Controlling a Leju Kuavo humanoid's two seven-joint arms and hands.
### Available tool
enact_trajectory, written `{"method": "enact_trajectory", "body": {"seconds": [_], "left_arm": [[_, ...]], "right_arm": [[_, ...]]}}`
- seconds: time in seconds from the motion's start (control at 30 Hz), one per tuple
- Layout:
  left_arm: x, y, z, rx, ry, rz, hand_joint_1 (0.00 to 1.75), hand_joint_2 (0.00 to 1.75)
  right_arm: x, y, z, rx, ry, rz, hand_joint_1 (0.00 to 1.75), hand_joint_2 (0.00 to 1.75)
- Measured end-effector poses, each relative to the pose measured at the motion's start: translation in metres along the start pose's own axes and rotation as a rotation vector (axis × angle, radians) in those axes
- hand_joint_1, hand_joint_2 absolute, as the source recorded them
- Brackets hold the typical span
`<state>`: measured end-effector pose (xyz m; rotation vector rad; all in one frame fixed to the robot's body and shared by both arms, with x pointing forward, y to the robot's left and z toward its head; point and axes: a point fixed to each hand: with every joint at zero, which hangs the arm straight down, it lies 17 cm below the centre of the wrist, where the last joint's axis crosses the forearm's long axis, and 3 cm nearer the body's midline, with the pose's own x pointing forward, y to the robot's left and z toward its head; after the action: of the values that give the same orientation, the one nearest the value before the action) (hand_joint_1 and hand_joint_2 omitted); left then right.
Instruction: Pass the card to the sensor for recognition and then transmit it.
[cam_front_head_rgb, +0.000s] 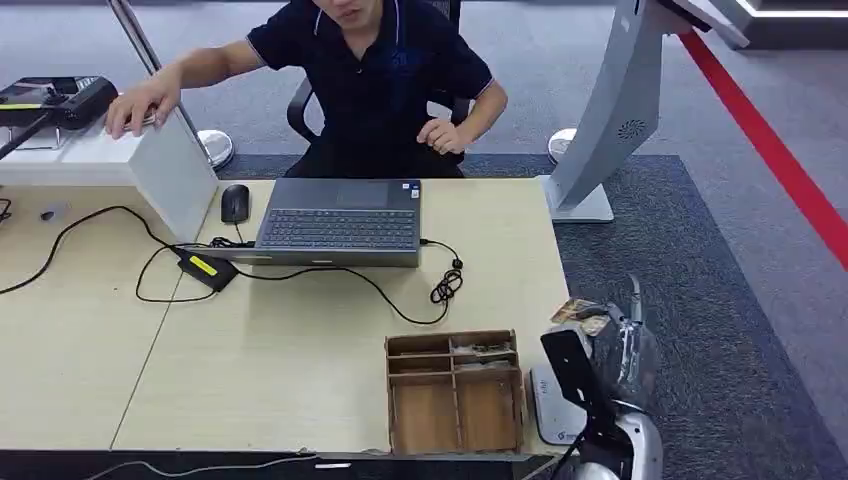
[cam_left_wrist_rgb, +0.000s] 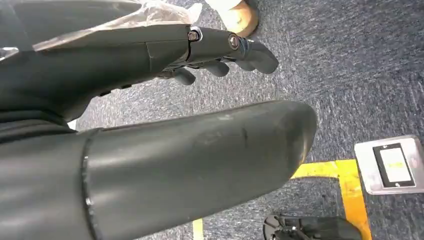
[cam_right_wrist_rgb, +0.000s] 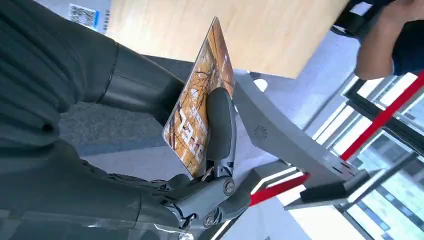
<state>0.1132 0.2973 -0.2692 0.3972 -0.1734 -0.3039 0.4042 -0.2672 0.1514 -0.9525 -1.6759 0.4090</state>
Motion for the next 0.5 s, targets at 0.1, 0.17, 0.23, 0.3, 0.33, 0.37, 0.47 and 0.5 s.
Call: {"method": "enact_trajectory", "body": {"seconds": [0.1, 0.17, 0.23, 0.3, 0.33, 0.37, 0.47, 0.5], "left_arm": [[0.001, 0.0, 0.0, -0.003, -0.011, -0.012, 0.0, 0.0], [0.002, 0.0, 0.0, -0.002, -0.016, -0.016, 0.0, 0.0], [0.002, 0.0, 0.0, -0.001, -0.019, -0.02, 0.0, 0.0], [0.003, 0.0, 0.0, -0.001, -0.021, -0.024, 0.0, 0.0], [0.003, 0.0, 0.0, -0.002, -0.022, -0.025, 0.0, 0.0], [0.003, 0.0, 0.0, -0.001, -0.024, -0.026, 0.0, 0.0], [0.004, 0.0, 0.0, -0.001, -0.025, -0.028, 0.0, 0.0], [0.004, 0.0, 0.0, -0.001, -0.026, -0.029, 0.0, 0.0]], "right_arm": [[0.015, -0.008, -0.009, -0.027, -0.031, -0.028, 1.75, 1.75], [0.025, -0.012, -0.014, -0.041, -0.051, -0.051, 1.75, 1.75], [0.035, -0.016, -0.018, -0.054, -0.071, -0.069, 1.75, 1.75], [0.043, -0.017, -0.021, -0.061, -0.084, -0.088, 1.75, 1.75], [0.048, -0.016, -0.023, -0.062, -0.091, -0.098, 1.75, 1.75], [0.052, -0.015, -0.023, -0.062, -0.099, -0.106, 1.75, 1.75], [0.066, -0.013, -0.025, -0.061, -0.123, -0.128, 1.75, 1.75], [0.071, -0.012, -0.026, -0.059, -0.13, -0.137, 1.75, 1.75]]}}
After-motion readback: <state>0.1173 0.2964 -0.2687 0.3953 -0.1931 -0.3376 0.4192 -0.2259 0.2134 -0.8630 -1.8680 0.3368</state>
